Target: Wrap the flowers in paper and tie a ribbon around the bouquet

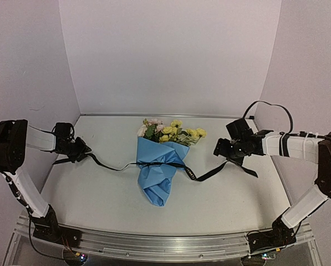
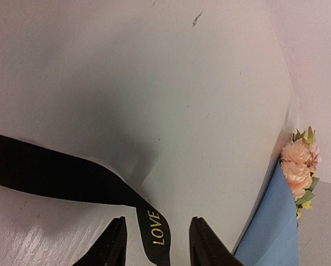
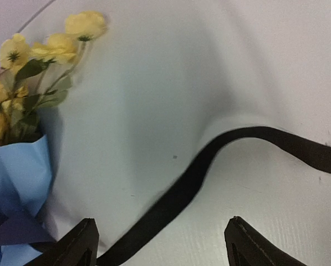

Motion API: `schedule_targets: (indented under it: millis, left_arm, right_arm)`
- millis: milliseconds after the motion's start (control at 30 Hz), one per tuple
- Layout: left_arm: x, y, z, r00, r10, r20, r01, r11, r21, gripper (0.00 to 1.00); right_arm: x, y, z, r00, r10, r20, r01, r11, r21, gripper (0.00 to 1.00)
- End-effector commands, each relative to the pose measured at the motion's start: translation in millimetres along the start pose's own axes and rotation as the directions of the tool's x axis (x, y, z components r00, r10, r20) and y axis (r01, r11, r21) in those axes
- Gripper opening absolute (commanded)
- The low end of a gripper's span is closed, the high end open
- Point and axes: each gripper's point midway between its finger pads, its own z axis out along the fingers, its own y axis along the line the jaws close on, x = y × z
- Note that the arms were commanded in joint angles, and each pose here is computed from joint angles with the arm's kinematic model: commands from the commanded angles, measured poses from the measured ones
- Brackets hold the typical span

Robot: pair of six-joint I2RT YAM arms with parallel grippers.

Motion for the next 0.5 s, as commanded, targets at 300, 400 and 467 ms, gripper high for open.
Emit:
schedule_targets:
  millis: [300,400,467]
  left_arm:
    - [-18,-92,-33,0.952,0.279,0.128,-0.286,0.958,0.037,0.57]
    - [9,-137,-34,0.927,0.360,0.109,-0.374,0.915,0.155,0.54]
    - [36,-168,-31,0.909,0.408,0.087,-0.416,0.870,0.265,0.49]
  right_arm:
    - [-4,197,-28,0.908,-0.412,0.073,0.394,0.781,-0.485,0.86]
    - [-5,222,-19,0.898,-0.438,0.040,0.392,0.756,-0.524,0.84]
    - [1,233,-10,0.890,-0.455,0.016,0.387,0.738,-0.552,0.83]
